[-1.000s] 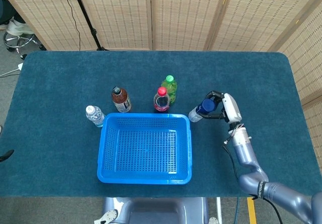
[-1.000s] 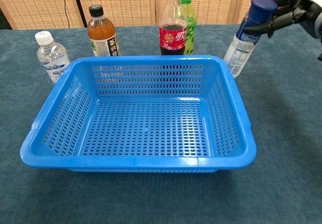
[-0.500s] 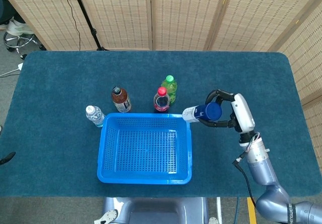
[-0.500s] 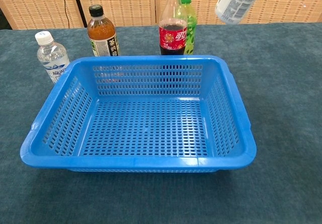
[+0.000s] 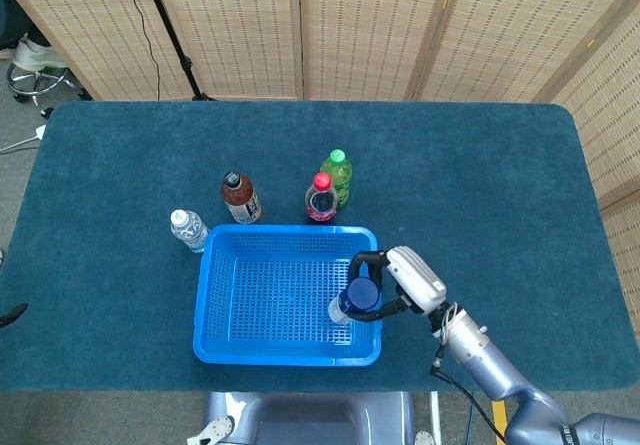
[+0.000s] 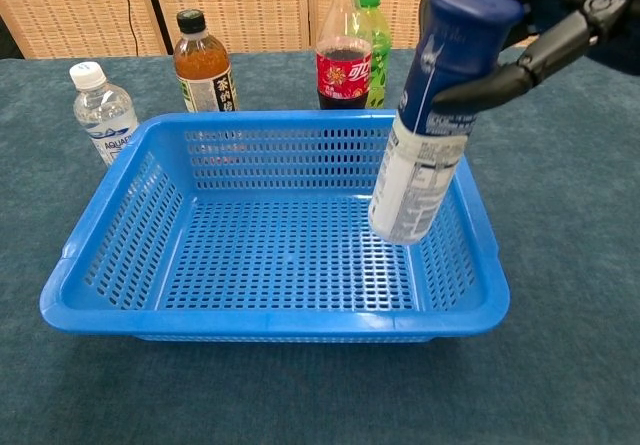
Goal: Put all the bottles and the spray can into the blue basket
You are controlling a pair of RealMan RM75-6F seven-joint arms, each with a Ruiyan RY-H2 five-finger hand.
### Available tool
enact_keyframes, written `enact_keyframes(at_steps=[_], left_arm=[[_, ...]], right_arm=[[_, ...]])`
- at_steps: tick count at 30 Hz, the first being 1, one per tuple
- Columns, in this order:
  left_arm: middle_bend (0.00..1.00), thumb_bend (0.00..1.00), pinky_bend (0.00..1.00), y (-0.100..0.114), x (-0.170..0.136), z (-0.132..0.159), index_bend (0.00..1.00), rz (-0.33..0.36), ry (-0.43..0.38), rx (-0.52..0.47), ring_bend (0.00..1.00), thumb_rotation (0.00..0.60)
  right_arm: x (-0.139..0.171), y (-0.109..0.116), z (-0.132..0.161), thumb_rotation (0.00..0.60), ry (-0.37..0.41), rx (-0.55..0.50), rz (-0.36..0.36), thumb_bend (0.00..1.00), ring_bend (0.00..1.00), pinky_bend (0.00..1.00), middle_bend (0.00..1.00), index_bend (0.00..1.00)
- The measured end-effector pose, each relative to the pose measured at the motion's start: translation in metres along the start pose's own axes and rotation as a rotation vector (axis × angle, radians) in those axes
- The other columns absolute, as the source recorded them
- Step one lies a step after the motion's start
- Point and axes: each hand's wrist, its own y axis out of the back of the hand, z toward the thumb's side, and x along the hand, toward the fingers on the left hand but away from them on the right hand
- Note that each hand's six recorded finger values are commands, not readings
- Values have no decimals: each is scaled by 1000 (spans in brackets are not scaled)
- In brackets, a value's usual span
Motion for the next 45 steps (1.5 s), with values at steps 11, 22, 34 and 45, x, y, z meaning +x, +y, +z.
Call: enact_keyframes(at_steps=[11,22,34,45], left_arm=[[0,62,0,-1,-1,2,0,-8,-9,0,0,600],[0,63,0,-2,-2,3,0,-12,-17,-1,0,600],[0,63,0,-1,-3,4,0,-10,-24,-8,0,600],[0,63,0,-1,-1,2,0,-9,-15,-4,0,600]], right_arm=[[10,-33,-19,600,12,111,75,166,657,573,643,578],[29,-32,-29,600,6,245,109,0,41,123,35,115],[18,36,-11,600,-1,192,-152,0,0,0,0,2],[-27,84,-50,600,-122,168,-214,0,0,0,0,0]])
